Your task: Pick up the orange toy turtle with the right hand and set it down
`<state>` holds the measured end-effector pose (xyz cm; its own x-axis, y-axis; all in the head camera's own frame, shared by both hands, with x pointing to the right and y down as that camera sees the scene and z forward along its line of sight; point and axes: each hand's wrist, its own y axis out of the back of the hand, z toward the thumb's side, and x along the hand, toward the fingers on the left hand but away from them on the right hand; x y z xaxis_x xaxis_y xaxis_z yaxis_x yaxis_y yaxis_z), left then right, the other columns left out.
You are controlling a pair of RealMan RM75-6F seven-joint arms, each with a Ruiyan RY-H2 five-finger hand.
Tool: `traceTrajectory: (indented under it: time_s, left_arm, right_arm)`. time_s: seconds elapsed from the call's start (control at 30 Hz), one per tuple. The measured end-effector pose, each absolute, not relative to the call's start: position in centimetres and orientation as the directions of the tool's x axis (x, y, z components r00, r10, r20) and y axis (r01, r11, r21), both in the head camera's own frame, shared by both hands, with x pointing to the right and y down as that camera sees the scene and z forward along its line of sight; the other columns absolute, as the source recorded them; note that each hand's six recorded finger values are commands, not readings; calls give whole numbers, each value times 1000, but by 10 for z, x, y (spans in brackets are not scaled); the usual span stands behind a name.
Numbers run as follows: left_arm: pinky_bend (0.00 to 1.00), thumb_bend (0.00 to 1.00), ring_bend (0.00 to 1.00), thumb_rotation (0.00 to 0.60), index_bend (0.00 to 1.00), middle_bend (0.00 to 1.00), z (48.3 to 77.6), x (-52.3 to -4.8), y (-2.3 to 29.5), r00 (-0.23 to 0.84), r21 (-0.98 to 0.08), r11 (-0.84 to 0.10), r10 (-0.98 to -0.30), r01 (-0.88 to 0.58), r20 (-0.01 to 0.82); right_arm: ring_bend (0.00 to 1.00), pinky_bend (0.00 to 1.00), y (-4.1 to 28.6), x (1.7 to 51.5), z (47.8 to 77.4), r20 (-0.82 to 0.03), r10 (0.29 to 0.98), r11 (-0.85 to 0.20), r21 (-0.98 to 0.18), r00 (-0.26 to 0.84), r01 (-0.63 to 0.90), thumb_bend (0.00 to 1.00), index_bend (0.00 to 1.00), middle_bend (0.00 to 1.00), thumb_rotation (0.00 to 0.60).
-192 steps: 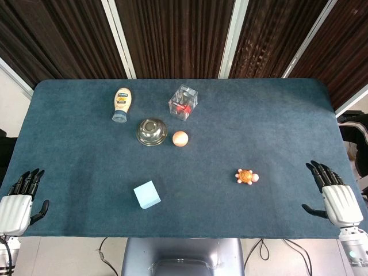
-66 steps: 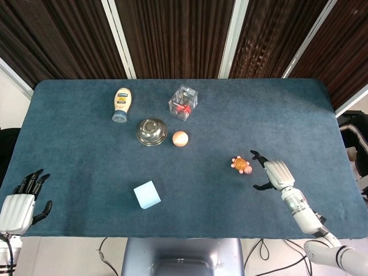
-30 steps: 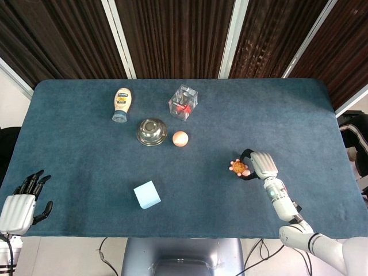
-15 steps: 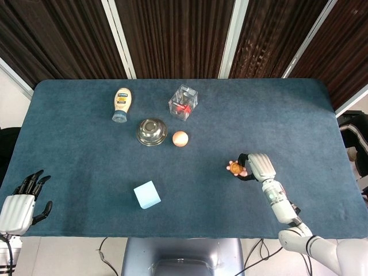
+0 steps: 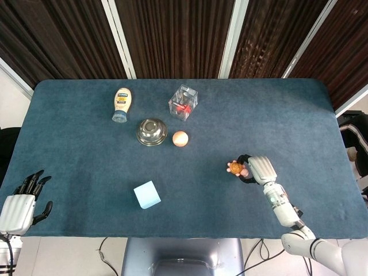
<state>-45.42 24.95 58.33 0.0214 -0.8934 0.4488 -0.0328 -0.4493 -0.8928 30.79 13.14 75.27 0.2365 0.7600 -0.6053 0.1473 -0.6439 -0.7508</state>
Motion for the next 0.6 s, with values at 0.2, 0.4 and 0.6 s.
traceTrajectory:
  time_s: [0.2,0.4,0.6]
  left_arm:
    - [331,387,105,600,188,78,583,-455,250,21,-892,-451,-893,-32,451]
    - [331,387,105,600,190,78,582,-454,250,22,-894,-447,-894,-32,447]
    - [332,387,105,600,191,78,581,-454,250,22,-896,-443,-897,-31,442]
  right_arm:
    - [874,865,135,311,748,-614,758,-641,-764,222,73,15,0,224,600]
    - [707,774,139,312,734,-599,771,-619,-784,218,37,13,0,213,600]
    - [168,302,150,311,704,-593,780,-614,-786,201,63,12,0,135,600]
